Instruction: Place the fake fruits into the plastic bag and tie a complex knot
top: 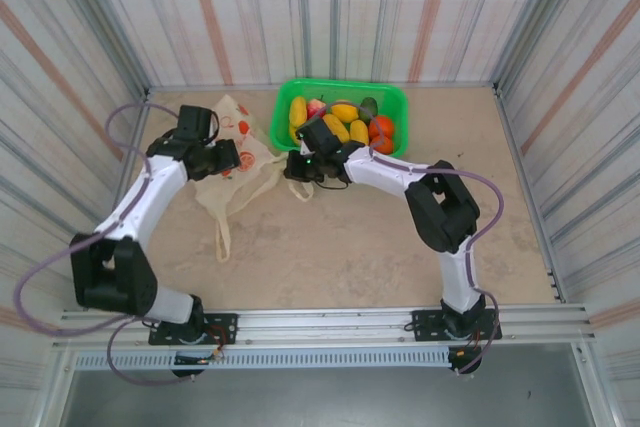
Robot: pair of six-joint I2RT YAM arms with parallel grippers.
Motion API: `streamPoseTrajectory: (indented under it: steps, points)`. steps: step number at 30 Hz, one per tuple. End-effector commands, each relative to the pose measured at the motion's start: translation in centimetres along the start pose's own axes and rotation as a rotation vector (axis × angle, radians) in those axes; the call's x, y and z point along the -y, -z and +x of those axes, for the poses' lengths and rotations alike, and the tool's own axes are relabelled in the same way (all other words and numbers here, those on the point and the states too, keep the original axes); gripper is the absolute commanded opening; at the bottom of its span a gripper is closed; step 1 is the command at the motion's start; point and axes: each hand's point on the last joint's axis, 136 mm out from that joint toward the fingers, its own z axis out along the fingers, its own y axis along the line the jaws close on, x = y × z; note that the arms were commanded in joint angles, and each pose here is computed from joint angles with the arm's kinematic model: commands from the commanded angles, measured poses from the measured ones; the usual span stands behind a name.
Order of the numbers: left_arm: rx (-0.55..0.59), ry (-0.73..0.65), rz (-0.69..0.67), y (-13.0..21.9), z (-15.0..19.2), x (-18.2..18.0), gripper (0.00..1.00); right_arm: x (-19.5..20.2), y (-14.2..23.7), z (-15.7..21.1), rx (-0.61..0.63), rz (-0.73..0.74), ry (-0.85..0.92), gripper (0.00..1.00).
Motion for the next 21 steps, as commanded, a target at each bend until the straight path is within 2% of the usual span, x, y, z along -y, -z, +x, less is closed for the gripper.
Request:
streamPoseTrajectory:
  steps: [1,5,7,11,14,16,19,21]
  points:
    - [-0.032,-0.011,-0.001,2.5,2.2,-0.6,0.78,-1.1,-0.6,-1.6,0.043,-0.022,-0.084,0.0]
    - [-0.054,-0.058,0.137,6.0,6.3,1.7,0.78,-0.7,-0.2,-2.3,0.056,-0.018,-0.08,0.0]
    - [-0.068,-0.108,0.155,7.5,8.9,2.3,0.79,-0.1,0.1,-2.7,0.05,-0.022,-0.09,0.0]
    - [-0.115,-0.176,0.236,8.9,14.8,3.5,0.83,1.2,0.8,-3.2,0.046,-0.024,-0.109,0.0]
    - [-0.152,-0.197,0.212,8.7,18.1,2.7,0.85,1.7,1.1,-3.4,0.041,-0.028,-0.116,0.0]
    - [-0.165,-0.176,0.121,8.1,19.6,1.0,0.91,1.7,1.3,-3.4,0.041,-0.027,-0.11,0.0]
    - [-0.179,-0.174,0.073,6.8,21.6,0.4,0.91,1.7,1.6,-3.5,0.043,-0.027,-0.101,0.0]
    - [-0.186,-0.2,0.096,5.8,22.3,1.5,0.89,1.6,1.7,-3.4,0.042,-0.026,-0.099,0.0]
